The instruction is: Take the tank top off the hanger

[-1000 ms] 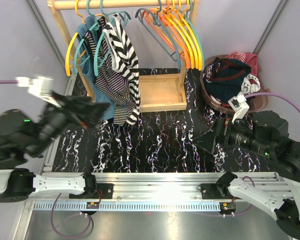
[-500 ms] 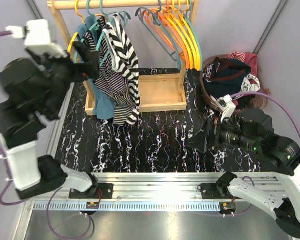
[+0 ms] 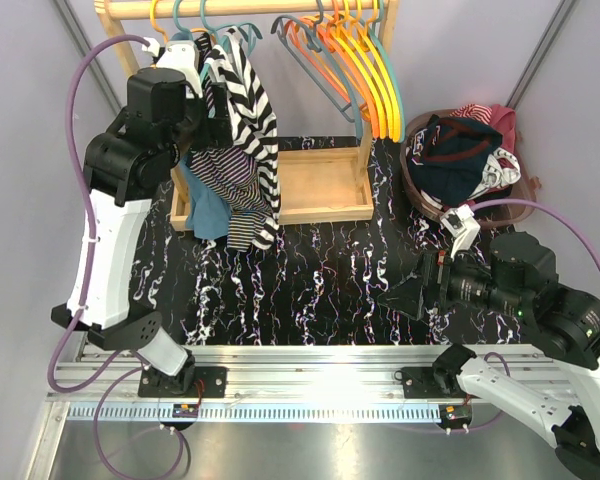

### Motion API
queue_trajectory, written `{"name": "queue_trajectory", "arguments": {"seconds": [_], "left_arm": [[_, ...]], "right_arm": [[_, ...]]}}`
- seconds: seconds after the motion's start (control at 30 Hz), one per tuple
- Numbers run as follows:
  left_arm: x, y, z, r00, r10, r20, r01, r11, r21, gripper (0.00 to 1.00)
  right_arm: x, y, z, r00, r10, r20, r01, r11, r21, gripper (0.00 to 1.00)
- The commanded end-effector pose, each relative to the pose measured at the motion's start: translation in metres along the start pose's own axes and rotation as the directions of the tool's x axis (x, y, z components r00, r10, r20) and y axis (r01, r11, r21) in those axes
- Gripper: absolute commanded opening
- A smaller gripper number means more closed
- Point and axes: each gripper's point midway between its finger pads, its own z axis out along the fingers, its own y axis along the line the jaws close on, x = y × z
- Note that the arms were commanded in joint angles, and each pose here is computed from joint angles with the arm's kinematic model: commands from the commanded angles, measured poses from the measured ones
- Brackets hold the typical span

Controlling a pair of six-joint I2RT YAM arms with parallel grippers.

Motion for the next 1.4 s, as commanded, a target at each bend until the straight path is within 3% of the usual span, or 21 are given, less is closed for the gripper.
{"name": "queue_trajectory", "arguments": {"seconds": [0.0, 0.2, 0.4, 0.53, 0.57, 0.63, 0.97, 1.13, 1.37], "left_arm": [[-0.012, -0.001, 0.005, 0.999, 0.001, 0.038, -0.002, 1.0, 0.018, 0.85], [-0.005, 0.01, 0.034, 1.0, 0.003, 0.007, -0.003, 1.0, -0.02, 0.82], [-0.004, -0.002, 0.064, 1.0, -0.014, -0.016, 0.015, 0.998, 0.062, 0.66], [-0.006, -0.006, 0.076, 0.999, -0.029, -0.019, 0.031, 0.997, 0.077, 0.4], [-0.006, -0.007, 0.078, 0.999, -0.032, -0.02, 0.034, 0.996, 0.079, 0.2], [-0.01, -0.006, 0.077, 0.999, -0.046, -0.007, 0.047, 0.996, 0.074, 0.0], [-0.043, -0.011, 0.051, 0.991, -0.056, 0.123, 0.052, 0.998, 0.037, 0.0], [-0.071, -0.021, 0.027, 0.963, 0.024, 0.268, -0.009, 0.998, -0.059, 0.0], [-0.104, -0.013, -0.008, 0.913, -0.004, 0.408, 0.035, 0.997, -0.069, 0.0]], "right_arm": [[0.002, 0.0, 0.0, 1.0, 0.001, -0.006, -0.001, 1.0, -0.005, 1.0], [0.0, 0.0, 0.001, 1.0, -0.001, -0.005, 0.001, 1.0, 0.001, 1.0], [-0.001, -0.001, 0.0, 1.0, 0.009, 0.008, -0.009, 1.0, 0.007, 1.0], [-0.001, -0.003, -0.001, 1.0, 0.015, 0.019, -0.016, 1.0, 0.014, 1.0], [-0.001, -0.003, -0.001, 1.0, 0.015, 0.022, -0.015, 1.0, 0.016, 0.99], [-0.001, -0.004, -0.002, 0.999, 0.018, 0.028, -0.019, 1.0, 0.017, 1.0], [0.001, -0.008, 0.002, 0.998, 0.037, 0.041, -0.038, 0.999, 0.02, 1.0], [0.003, -0.011, 0.0, 0.997, 0.05, 0.052, -0.051, 0.998, 0.028, 1.0], [0.005, -0.016, -0.002, 0.996, 0.06, 0.068, -0.063, 0.997, 0.045, 1.0]]}}
